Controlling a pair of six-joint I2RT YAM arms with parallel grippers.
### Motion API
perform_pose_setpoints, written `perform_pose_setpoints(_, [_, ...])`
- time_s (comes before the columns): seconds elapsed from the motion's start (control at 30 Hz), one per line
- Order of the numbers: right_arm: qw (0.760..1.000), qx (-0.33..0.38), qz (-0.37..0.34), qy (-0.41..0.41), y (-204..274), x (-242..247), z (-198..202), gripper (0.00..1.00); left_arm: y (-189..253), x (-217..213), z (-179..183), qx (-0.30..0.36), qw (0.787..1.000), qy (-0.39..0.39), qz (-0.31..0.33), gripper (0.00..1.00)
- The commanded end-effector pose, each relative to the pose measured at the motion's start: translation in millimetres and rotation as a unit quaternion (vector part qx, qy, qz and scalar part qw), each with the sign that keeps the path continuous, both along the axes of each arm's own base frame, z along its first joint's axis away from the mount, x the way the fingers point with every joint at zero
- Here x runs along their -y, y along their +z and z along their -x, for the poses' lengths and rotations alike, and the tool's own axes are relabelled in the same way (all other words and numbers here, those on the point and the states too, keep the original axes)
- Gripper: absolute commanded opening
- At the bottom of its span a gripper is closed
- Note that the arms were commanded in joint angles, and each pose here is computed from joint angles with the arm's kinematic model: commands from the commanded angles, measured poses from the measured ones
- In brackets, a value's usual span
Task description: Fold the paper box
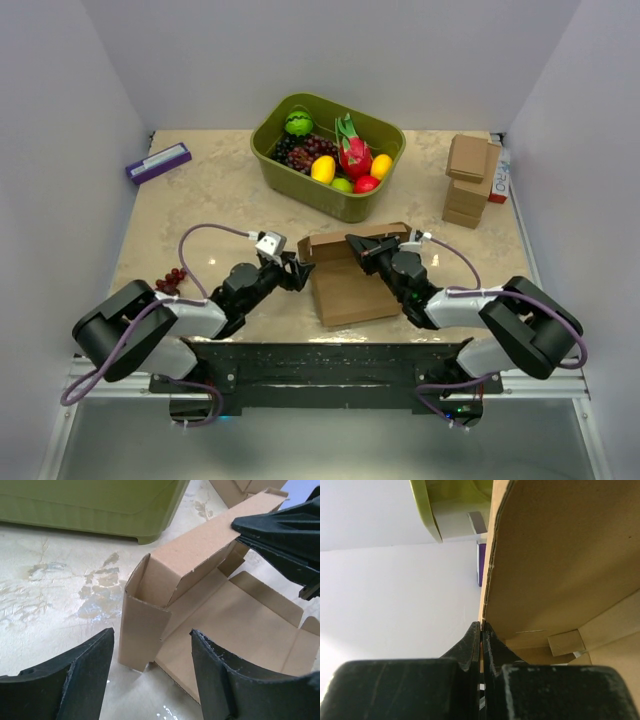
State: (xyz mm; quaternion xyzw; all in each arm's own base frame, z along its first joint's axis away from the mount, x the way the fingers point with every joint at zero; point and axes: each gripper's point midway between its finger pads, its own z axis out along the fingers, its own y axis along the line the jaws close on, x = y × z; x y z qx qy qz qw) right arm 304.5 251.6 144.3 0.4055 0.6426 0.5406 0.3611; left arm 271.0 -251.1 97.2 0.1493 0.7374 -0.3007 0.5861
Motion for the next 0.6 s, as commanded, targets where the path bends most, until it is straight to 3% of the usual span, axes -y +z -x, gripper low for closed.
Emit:
perform_pose_setpoints(0.0, [0.999,-0.021,0.04,0.005,-21,4,8,0.0,-5,-10,9,-0.037,0.999,0.016,0.012,0.67])
perform_pose_setpoints(0.33, [0.999,-0.019,0.04,0.003,-18,6,9,0.0,-8,-43,28,-0.032,0.999,0.037,0.014,0.7])
perform_pose_setpoints(0.57, [0.999,-0.017,0.044,0.0,-16,9,10,0.0,-2,-59,8,-0.027,0.997,0.065,0.013,0.69])
